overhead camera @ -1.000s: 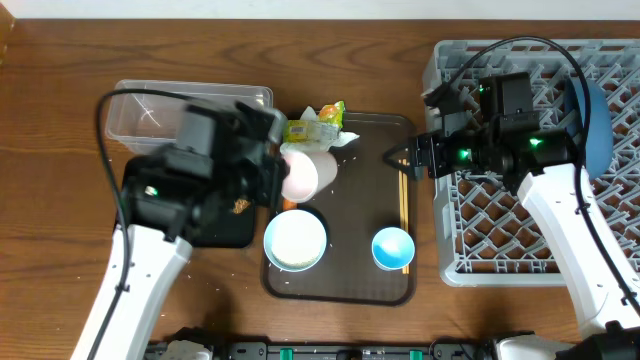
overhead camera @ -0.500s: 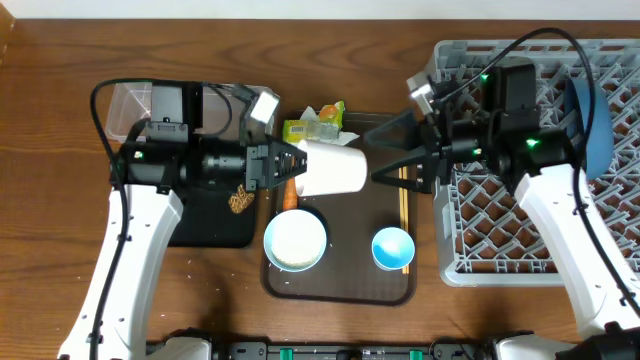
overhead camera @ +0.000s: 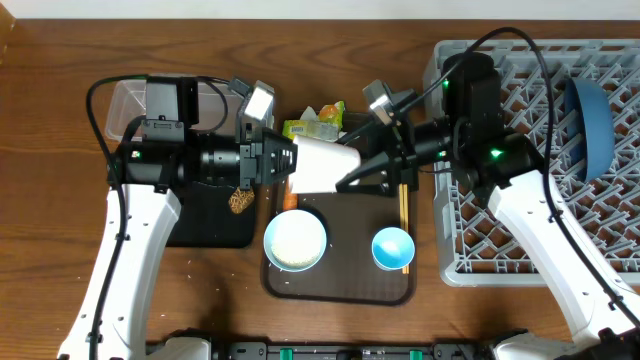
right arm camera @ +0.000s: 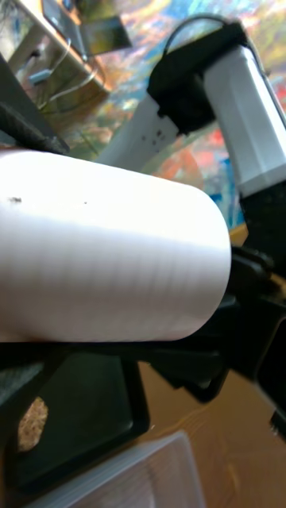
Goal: Sort waste into correct bins and load items into the dishwasher rack
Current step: 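Lift the pink cup and hand it to the right gripper, then place the pink cup upside down in the dish rack with the right gripper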
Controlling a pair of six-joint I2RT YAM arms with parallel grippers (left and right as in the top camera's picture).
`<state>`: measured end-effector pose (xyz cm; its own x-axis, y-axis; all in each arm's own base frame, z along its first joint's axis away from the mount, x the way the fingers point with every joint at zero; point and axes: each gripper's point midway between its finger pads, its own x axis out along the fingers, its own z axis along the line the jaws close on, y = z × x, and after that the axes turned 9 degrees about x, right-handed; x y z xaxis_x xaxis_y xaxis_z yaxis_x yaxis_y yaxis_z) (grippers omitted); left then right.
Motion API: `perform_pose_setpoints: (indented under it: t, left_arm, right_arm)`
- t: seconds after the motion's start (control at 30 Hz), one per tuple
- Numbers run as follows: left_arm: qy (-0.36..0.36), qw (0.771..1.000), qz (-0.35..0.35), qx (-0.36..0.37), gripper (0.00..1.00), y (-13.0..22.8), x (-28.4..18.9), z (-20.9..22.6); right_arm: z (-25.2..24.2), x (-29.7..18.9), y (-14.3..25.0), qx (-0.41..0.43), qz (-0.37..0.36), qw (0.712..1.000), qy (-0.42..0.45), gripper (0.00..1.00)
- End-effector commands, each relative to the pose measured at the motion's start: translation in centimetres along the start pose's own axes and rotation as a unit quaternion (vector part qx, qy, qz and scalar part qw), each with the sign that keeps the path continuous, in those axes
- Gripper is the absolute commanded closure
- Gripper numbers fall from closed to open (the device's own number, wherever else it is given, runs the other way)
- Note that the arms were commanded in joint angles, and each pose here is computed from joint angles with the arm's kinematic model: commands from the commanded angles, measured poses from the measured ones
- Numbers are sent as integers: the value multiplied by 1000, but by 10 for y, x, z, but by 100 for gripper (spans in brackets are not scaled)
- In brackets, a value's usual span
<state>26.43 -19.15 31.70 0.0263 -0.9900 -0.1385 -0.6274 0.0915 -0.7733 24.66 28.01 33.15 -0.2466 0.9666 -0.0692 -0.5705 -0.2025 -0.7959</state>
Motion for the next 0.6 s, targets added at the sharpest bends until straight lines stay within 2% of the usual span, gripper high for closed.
perform_pose_setpoints:
  t: [0.0,0.1,0.13,0.17,0.2,0.23,0.27,0.33,0.4,0.5,0.57]
  left_arm:
    - [-2,1000,3,21,94,-2,2,-2]
    - [-2,1000,1,26,93,-4,2,-1]
    - [-2,1000,0,29,84,-5,2,-1]
    - [-3,1000,-1,30,69,-7,2,-1]
    - [-3,1000,-3,30,50,-9,2,0]
    - [-4,1000,-5,30,20,-11,2,0]
    - [-4,999,-7,33,2,-13,1,0]
    - [-8,999,-13,37,2,-19,0,2]
    - [-13,999,-21,28,2,-24,-4,5]
    - [-25,999,-32,22,2,-30,-13,10]
    - [-33,998,-39,21,2,-31,-19,13]
  right_arm:
    - [-13,11,-1,29,0,999,44,51]
    - [-15,10,-1,30,-1,998,50,59]
    - [-16,9,-1,31,-2,998,52,61]
    - [-17,8,-1,34,-3,998,58,64]
    - [-19,6,-1,38,-4,997,64,66]
    - [-23,2,-1,43,-7,996,74,65]
    - [-26,-2,-1,48,-10,995,86,65]
    - [-38,-15,0,60,-18,990,127,65]
    - [-61,-40,5,93,-32,970,221,67]
    - [-86,-91,21,137,-43,913,381,67]
    - [-86,-122,31,152,-46,871,465,69]
